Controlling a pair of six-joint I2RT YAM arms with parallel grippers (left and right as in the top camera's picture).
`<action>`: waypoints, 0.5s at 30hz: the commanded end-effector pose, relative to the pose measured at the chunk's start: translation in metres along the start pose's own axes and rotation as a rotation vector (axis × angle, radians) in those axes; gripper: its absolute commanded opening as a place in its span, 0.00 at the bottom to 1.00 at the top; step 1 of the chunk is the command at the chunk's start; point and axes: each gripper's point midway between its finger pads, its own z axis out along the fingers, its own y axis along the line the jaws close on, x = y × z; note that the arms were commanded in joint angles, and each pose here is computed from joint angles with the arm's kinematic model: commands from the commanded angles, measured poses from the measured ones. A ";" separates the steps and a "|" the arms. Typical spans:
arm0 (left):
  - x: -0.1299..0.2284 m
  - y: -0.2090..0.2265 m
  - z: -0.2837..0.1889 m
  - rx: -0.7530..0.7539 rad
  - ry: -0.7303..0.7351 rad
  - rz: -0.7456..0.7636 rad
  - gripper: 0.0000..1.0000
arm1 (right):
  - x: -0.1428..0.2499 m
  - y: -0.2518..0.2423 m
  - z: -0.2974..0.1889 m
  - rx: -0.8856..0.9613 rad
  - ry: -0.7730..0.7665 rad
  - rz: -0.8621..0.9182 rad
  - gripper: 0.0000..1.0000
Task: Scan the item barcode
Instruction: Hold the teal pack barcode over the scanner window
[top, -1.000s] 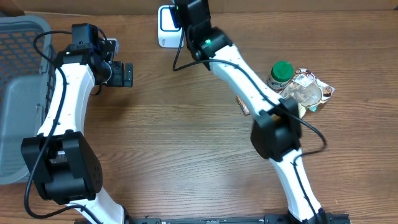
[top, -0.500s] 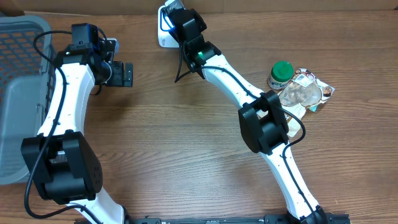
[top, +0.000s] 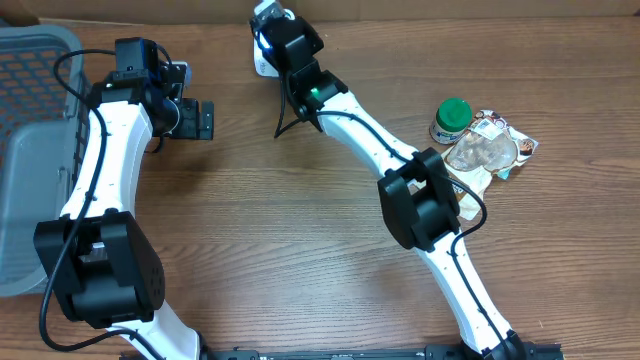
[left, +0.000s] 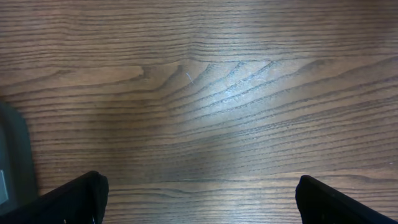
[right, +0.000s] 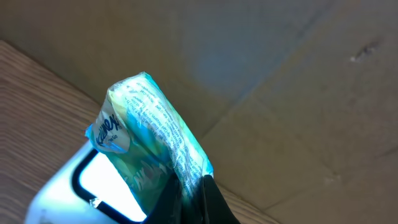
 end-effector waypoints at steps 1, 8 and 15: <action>-0.005 -0.001 -0.005 0.008 -0.019 0.012 0.99 | -0.014 -0.001 -0.006 0.004 -0.026 0.008 0.04; -0.005 -0.001 -0.005 0.008 -0.020 0.012 0.99 | -0.013 0.001 -0.005 -0.011 -0.027 -0.007 0.04; -0.005 -0.001 -0.005 0.008 -0.020 0.012 0.99 | -0.006 -0.005 0.002 -0.059 -0.030 -0.053 0.04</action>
